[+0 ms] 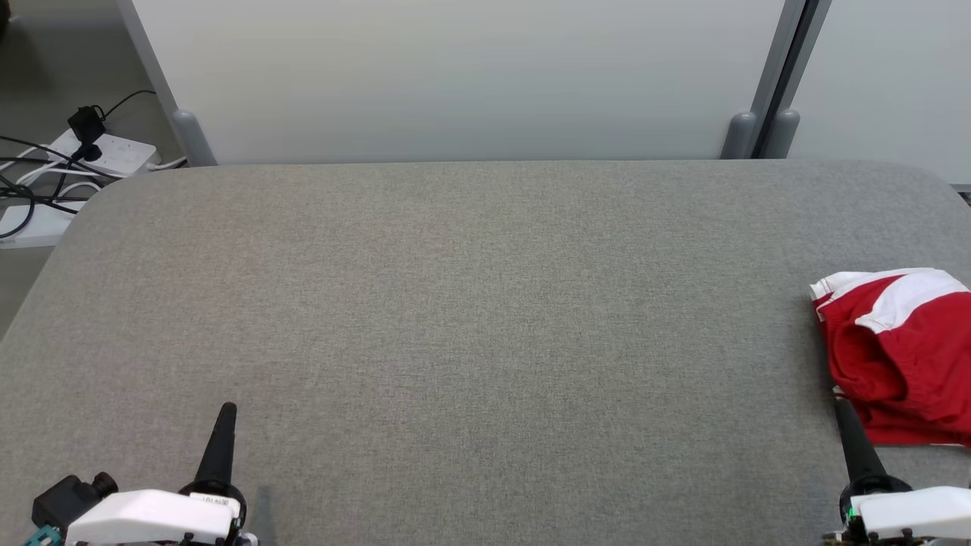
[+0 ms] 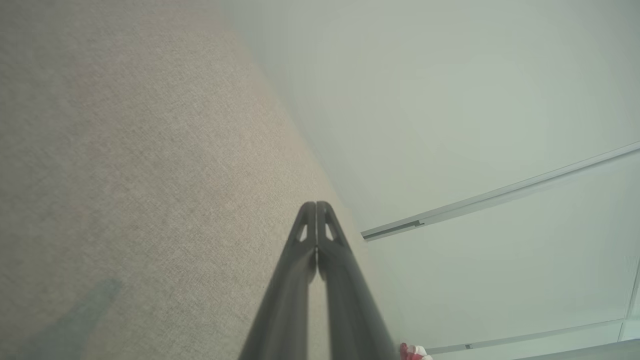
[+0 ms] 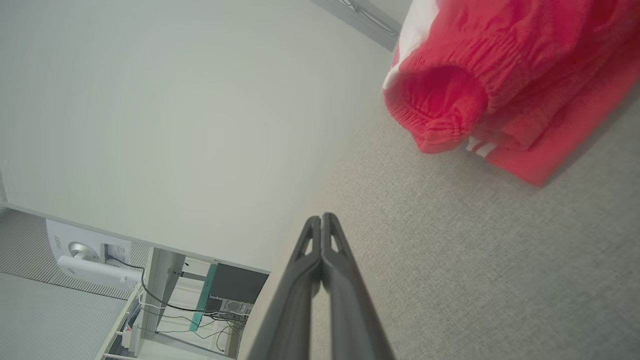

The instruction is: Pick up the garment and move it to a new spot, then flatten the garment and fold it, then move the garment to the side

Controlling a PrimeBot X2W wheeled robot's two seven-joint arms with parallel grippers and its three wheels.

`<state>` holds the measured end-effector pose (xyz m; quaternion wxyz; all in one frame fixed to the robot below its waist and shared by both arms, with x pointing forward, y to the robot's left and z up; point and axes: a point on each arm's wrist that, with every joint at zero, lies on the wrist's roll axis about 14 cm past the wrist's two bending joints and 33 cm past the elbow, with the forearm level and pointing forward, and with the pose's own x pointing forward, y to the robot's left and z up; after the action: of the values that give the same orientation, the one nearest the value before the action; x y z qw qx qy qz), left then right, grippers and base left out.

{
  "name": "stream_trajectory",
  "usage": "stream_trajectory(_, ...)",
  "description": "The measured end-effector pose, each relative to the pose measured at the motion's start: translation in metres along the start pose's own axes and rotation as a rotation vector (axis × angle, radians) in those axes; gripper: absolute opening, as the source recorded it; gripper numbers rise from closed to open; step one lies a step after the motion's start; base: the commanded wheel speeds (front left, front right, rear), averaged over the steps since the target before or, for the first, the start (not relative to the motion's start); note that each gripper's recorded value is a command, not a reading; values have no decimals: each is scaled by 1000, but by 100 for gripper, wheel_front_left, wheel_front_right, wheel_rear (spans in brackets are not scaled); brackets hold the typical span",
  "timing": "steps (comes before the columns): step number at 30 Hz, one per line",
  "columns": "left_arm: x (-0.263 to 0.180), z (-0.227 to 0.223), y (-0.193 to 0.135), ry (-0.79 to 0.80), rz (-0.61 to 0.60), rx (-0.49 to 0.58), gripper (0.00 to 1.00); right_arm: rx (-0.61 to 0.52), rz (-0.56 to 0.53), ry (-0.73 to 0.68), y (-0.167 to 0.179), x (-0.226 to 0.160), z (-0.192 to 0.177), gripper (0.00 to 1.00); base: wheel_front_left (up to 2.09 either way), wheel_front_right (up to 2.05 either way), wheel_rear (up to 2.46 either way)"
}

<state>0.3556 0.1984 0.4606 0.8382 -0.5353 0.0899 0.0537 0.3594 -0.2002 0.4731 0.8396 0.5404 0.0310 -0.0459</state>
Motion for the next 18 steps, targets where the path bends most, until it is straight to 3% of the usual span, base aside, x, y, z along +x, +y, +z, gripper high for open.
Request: stream_trajectory(18, 7, -2, -9, 5, -47, -205, 0, 209, 4, 9, 2, 7, 1, 0, 0, 0, 0)
